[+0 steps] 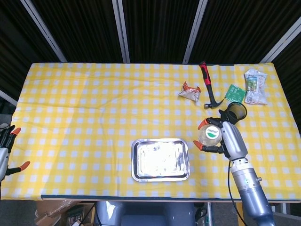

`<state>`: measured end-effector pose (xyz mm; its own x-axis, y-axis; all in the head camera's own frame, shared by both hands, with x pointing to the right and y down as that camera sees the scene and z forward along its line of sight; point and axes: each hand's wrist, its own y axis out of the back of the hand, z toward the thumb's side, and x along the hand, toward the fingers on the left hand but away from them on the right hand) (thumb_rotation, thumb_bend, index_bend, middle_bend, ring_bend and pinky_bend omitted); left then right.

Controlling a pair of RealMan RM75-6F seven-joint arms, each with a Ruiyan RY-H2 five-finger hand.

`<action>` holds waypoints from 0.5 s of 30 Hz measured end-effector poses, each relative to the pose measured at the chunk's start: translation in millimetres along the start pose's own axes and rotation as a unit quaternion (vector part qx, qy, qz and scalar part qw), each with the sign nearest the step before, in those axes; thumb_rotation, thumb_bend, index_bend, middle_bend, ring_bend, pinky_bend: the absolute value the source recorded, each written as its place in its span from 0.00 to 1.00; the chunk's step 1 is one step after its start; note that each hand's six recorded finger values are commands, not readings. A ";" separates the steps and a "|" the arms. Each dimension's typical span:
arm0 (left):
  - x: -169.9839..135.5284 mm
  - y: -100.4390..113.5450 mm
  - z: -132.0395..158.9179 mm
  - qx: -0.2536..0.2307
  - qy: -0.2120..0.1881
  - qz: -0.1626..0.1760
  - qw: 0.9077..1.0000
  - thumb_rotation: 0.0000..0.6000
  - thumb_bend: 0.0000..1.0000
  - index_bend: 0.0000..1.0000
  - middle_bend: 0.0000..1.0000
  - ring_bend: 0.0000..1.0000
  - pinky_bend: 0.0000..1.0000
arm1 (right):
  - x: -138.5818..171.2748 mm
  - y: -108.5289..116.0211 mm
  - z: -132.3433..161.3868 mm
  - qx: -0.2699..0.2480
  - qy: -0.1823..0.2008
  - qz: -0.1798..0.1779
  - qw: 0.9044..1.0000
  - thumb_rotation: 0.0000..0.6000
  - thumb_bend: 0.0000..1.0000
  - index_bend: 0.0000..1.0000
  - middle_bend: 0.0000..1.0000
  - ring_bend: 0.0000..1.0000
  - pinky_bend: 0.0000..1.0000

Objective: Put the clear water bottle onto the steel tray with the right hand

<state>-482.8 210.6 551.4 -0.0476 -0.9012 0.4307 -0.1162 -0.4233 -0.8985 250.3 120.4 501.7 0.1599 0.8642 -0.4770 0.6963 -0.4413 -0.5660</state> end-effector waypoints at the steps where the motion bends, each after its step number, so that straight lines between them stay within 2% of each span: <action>1: -0.1 0.4 -0.4 -0.001 0.000 0.001 1.000 1.00 0.19 0.05 0.00 0.00 0.00 | 0.0 -2.1 -2.9 -0.001 -0.008 0.005 1.000 1.00 0.77 0.87 0.68 0.34 0.00; 4: -0.1 1.2 -0.6 -0.001 0.000 0.001 1.000 1.00 0.19 0.05 0.00 0.00 0.00 | 2.6 -14.2 -17.0 -0.009 -0.041 0.027 0.999 1.00 0.77 0.87 0.68 0.34 0.00; 8: 0.0 1.2 -0.8 -0.001 0.000 0.002 1.000 1.00 0.19 0.05 0.00 0.00 0.00 | 11.7 -44.0 -37.8 -0.035 -0.089 0.065 0.993 1.00 0.77 0.87 0.68 0.34 0.00; 12: 0.0 0.6 -0.2 0.000 -0.001 0.001 1.000 1.00 0.19 0.05 0.00 0.00 0.00 | 15.9 -75.2 -58.0 -0.057 -0.115 0.094 0.987 1.00 0.78 0.87 0.68 0.34 0.00; 15: 0.3 2.1 -1.6 -0.002 0.001 0.003 1.000 1.00 0.19 0.05 0.00 0.00 0.00 | 12.8 -95.2 -70.6 -0.086 -0.117 0.104 0.984 1.00 0.78 0.87 0.68 0.33 0.00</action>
<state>-484.6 209.6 549.8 -0.0513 -0.9039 0.4247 -0.1191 -0.4167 -0.9012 235.4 190.5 596.9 0.1612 0.6713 -0.7235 0.7766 -0.5387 -0.3268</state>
